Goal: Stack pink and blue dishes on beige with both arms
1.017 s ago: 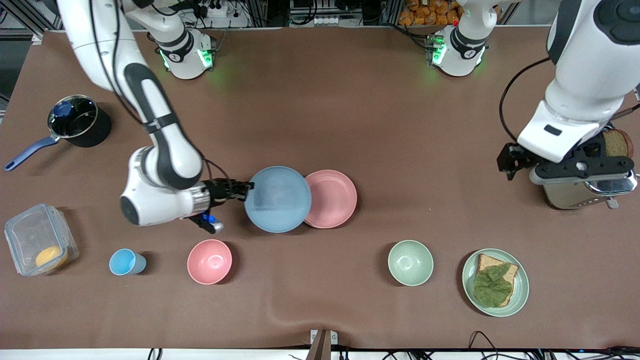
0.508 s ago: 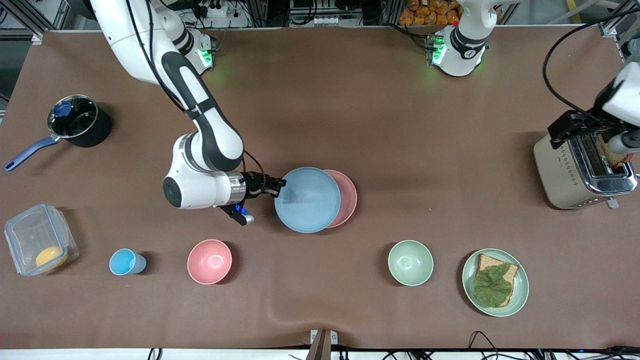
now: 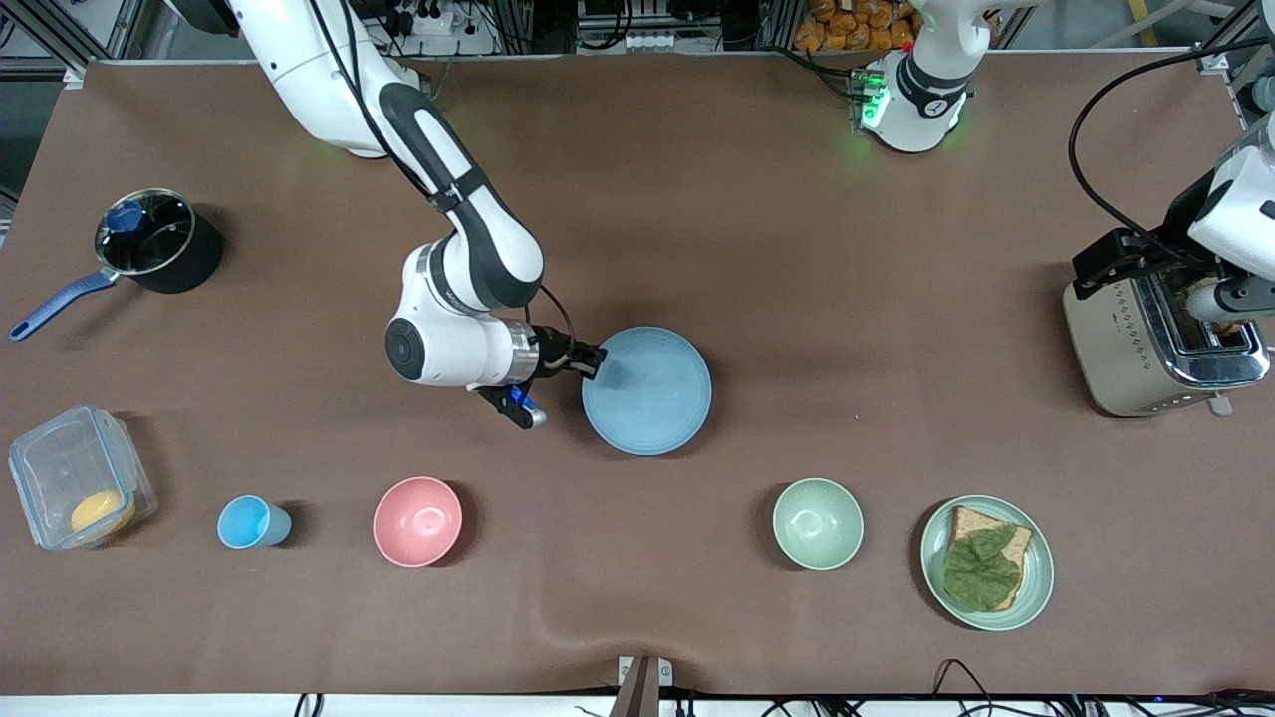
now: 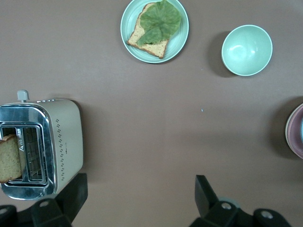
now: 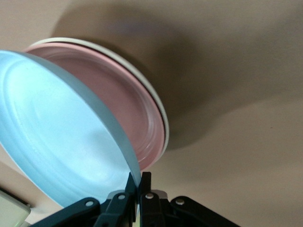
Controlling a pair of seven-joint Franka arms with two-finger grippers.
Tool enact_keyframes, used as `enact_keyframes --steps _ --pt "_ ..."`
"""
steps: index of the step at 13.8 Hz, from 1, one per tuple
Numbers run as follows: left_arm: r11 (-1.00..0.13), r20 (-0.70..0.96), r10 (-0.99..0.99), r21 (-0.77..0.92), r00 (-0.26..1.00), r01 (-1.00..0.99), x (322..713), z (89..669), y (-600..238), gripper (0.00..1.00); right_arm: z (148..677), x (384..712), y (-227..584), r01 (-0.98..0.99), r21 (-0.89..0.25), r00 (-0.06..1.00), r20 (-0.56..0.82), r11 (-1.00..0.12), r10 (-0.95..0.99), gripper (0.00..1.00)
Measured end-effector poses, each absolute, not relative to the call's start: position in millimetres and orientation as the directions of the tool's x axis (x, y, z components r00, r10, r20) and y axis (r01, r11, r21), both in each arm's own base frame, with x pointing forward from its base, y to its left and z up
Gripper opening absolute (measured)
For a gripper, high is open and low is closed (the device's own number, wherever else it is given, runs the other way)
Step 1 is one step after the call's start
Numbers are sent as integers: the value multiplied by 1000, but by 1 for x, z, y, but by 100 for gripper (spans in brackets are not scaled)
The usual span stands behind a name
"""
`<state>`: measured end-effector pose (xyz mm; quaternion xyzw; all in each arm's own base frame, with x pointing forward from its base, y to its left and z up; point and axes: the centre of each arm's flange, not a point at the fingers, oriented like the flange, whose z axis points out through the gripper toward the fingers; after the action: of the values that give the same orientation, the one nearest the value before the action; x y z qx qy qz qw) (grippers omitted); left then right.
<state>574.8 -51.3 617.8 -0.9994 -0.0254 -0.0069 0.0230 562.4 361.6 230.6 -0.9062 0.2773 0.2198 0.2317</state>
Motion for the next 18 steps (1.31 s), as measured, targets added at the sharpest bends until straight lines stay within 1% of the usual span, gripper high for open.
enact_keyframes --steps 5,8,9,11,14,15,16,17,18 --pt "-997 2 69 -47 998 69 576 614 -44 100 222 557 359 -609 -281 742 -533 -742 -407 5" --pt "-995 -8 84 -51 996 83 569 622 -36 100 222 557 359 -609 -282 742 -532 -741 -408 6" --pt "-995 -3 83 -51 997 83 566 627 -37 100 222 558 359 -612 -282 741 -531 -739 -411 12" --pt "-996 5 78 -52 997 79 562 634 -40 100 224 560 359 -652 -261 710 -540 -712 -452 33" --pt "-996 12 76 -52 997 76 559 639 -42 100 241 572 358 -698 -257 678 -539 -669 -500 68" --pt "-996 12 74 -52 997 75 559 639 -43 100 248 579 350 -699 -262 681 -528 -666 -507 77" --pt "-996 12 71 -52 997 71 558 639 -45 100 254 586 338 -685 -256 694 -514 -682 -504 88" --pt "-996 13 65 -52 998 66 558 639 -48 100 263 593 322 -647 -238 725 -487 -725 -487 99" --pt "-997 13 60 -51 998 61 558 639 -51 100 274 601 303 -600 -216 759 -458 -770 -463 100"
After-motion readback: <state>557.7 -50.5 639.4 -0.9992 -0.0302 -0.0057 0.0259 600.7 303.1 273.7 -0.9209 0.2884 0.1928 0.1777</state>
